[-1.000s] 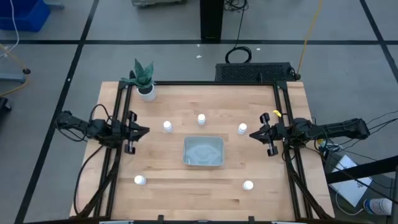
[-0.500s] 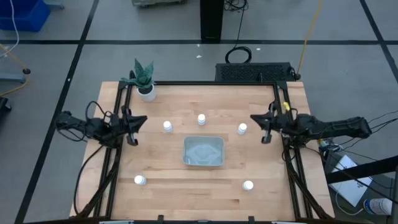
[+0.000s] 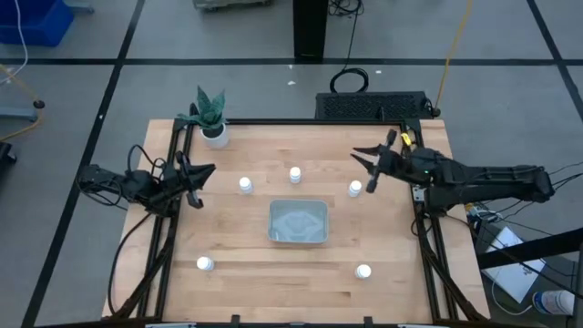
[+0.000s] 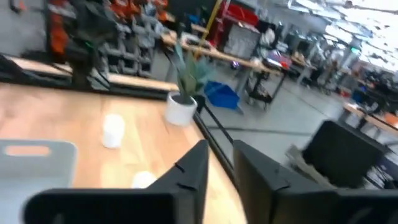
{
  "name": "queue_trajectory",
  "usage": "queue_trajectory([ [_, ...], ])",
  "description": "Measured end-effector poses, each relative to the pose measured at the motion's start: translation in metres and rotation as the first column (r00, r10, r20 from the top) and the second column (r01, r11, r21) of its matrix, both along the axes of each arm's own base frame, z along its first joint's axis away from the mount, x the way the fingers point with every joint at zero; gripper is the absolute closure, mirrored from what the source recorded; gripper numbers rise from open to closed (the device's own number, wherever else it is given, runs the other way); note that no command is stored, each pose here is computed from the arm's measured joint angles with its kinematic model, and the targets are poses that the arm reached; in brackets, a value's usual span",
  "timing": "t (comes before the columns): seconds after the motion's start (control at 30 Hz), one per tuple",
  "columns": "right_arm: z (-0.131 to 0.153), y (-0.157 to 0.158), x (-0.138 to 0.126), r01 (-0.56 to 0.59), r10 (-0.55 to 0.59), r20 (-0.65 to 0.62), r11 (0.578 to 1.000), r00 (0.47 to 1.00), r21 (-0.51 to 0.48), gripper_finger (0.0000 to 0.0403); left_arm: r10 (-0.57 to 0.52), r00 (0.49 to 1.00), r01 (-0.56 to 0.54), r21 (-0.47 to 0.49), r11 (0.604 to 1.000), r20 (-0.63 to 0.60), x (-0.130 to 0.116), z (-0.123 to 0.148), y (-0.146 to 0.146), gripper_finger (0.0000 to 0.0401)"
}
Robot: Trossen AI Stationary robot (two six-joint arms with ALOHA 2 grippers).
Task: Pick and place pill bottles into a basket
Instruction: Put the white pill bottle into the gray bin
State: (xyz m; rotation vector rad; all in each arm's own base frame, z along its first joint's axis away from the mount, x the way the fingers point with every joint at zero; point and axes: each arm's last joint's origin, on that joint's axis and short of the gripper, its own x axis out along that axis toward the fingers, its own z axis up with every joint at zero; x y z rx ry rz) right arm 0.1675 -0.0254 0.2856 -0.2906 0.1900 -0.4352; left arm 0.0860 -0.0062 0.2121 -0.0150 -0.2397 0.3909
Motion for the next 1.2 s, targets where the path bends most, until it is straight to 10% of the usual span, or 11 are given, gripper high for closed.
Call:
queue_trajectory([
  [0.27,-0.021,-0.015,0.017,0.074,-0.072,-0.142,0.997,0.987,0.012,0.0205,-0.012,0.999,0.011,-0.024,1.000,-0.037,0.002,-0.005,-0.001,0.0364],
  [0.63,0.015,-0.016,0.030,0.267,-0.333,-0.255,0.928,0.908,-0.260,0.0135,-0.014,0.999,0.013,-0.033,0.999,-0.038,0.002,-0.005,-0.001,0.0364],
  [1.2,0.058,-0.012,0.026,0.149,-0.031,-0.401,0.952,0.915,0.266,0.0135,-0.019,0.998,0.016,-0.044,0.999,-0.061,0.002,-0.008,-0.001,0.0364],
])
